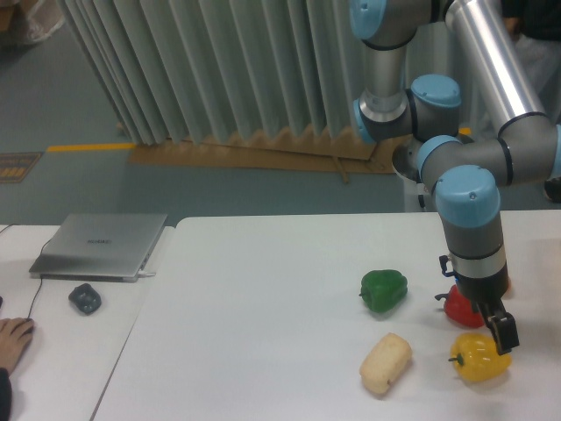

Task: Place the yellow pepper in a basket
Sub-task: 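Close the gripper on the yellow bell pepper's stem end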

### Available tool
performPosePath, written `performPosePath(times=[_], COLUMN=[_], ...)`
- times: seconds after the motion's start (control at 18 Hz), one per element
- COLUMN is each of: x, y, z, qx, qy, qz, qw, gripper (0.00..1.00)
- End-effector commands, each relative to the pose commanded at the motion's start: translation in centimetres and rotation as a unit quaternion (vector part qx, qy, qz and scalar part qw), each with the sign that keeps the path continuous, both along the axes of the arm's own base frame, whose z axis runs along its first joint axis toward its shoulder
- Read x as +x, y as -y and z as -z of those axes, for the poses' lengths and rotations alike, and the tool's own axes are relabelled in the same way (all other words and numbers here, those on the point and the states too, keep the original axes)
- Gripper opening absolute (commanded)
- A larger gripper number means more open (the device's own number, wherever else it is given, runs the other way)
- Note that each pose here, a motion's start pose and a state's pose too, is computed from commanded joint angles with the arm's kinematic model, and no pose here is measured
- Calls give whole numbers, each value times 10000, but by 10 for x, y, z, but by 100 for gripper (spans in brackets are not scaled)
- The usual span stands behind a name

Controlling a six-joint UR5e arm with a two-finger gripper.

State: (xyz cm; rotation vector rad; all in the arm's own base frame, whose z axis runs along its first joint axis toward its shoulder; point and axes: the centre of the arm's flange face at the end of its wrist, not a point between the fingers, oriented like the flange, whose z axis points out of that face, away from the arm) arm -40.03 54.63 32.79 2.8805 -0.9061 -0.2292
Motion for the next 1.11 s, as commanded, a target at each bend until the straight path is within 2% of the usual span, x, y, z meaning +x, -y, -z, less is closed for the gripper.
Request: performPosePath(times=[0.39, 1.11], x=[7, 12], y=[-10, -34], z=[18, 58], qx=[-227, -296], qy=[-50, -219], qz=[70, -223], qw=[9997, 9991], gripper=[100, 100])
